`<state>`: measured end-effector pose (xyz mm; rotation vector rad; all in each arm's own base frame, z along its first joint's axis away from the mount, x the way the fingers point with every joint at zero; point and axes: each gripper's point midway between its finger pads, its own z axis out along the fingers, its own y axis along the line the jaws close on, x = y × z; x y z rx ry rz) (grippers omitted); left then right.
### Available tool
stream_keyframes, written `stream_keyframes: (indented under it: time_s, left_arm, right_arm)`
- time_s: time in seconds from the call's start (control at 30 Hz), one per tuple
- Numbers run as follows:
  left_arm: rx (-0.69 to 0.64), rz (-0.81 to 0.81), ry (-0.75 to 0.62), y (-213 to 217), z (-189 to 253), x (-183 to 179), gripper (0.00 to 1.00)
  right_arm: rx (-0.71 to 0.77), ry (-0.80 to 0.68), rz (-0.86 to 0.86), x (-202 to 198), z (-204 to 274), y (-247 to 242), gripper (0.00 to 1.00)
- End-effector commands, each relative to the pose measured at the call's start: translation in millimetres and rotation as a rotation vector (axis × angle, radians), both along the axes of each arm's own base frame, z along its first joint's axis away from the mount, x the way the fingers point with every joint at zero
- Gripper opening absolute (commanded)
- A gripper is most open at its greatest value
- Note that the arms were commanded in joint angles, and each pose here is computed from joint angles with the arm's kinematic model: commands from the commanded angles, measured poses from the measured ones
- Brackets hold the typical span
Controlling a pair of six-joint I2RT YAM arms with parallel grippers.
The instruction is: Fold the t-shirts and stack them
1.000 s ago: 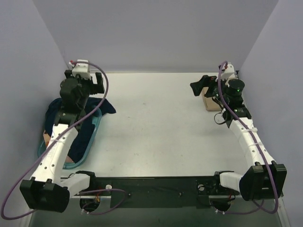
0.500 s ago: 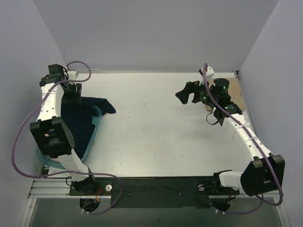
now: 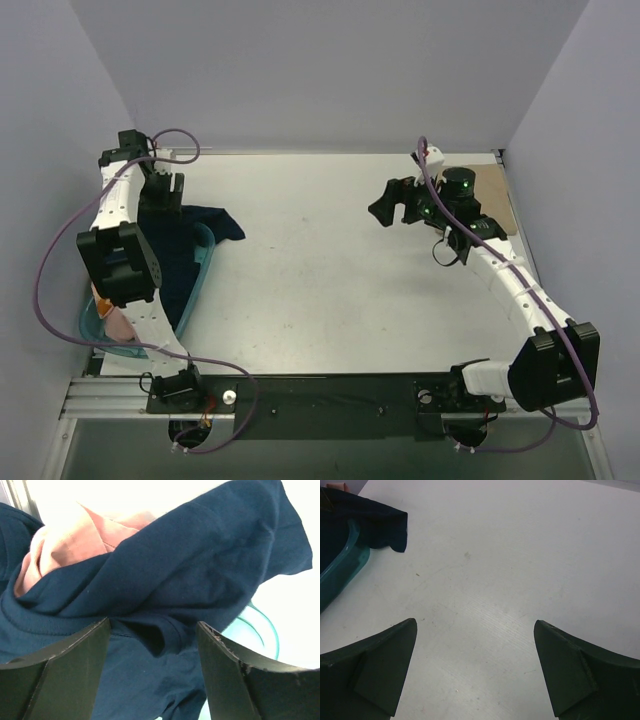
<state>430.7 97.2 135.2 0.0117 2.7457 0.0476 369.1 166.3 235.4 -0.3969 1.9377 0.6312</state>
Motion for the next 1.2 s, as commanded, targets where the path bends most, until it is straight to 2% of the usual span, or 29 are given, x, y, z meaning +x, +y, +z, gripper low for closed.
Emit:
stream_keyframes:
  time_s: [0.0,0.03,0.07,0.13,0.3,0.4,0.43,0.6,0.7,0.8,1.0,1.17]
  left_arm:
    - [0.032,0.049,0.001,10.3,1.2,5.7,0.62]
    - [0.034,0.047,-0.006,10.2,1.8,8.0,0.51]
    - [0.038,0.044,-0.027,11.1,4.9,12.6,0.20]
    - [0.048,0.039,-0.065,11.8,14.6,17.9,0.03]
    - [-0.023,0.047,-0.145,-2.8,55.2,14.4,0.00]
    - [-0.081,0.009,-0.308,-22.7,107.6,22.7,0.00]
    - [-0.079,-0.011,-0.401,-28.1,140.2,23.5,0.00]
    - [-0.129,-0.232,-0.726,-97.6,263.7,16.0,0.00]
    - [-0.156,-0.412,-0.909,-151.0,337.0,-8.1,0.00]
    - [-0.224,-0.584,-1.027,-217.7,384.4,-38.5,0.00]
    - [-0.356,-0.834,-1.105,-323.0,415.1,-87.9,0.00]
    - [-0.492,-0.969,-1.037,-392.5,395.4,-97.2,0.00]
  right_arm:
    - [0.043,-0.018,-0.013,8.3,20.0,9.3,0.96]
    - [0.049,-0.012,-0.013,7.6,20.1,12.0,0.96]
    - [0.051,-0.012,-0.015,7.7,20.4,12.7,0.96]
    - [0.050,-0.011,-0.008,5.2,21.2,16.5,0.96]
    - [0.031,-0.021,-0.017,0.9,27.1,14.1,0.96]
    - [0.038,-0.045,-0.015,-1.6,36.6,14.4,0.96]
    - [0.038,-0.045,-0.015,-2.1,37.7,14.2,0.96]
    - [0.068,-0.087,0.023,-7.4,69.7,22.6,0.96]
    - [0.101,-0.111,0.034,-11.8,95.4,25.7,0.96]
    - [0.147,-0.141,0.058,-21.7,121.9,28.8,0.96]
    - [0.205,-0.149,0.113,-51.9,149.0,31.6,0.96]
    - [0.191,-0.106,0.104,-78.1,146.5,21.8,0.97]
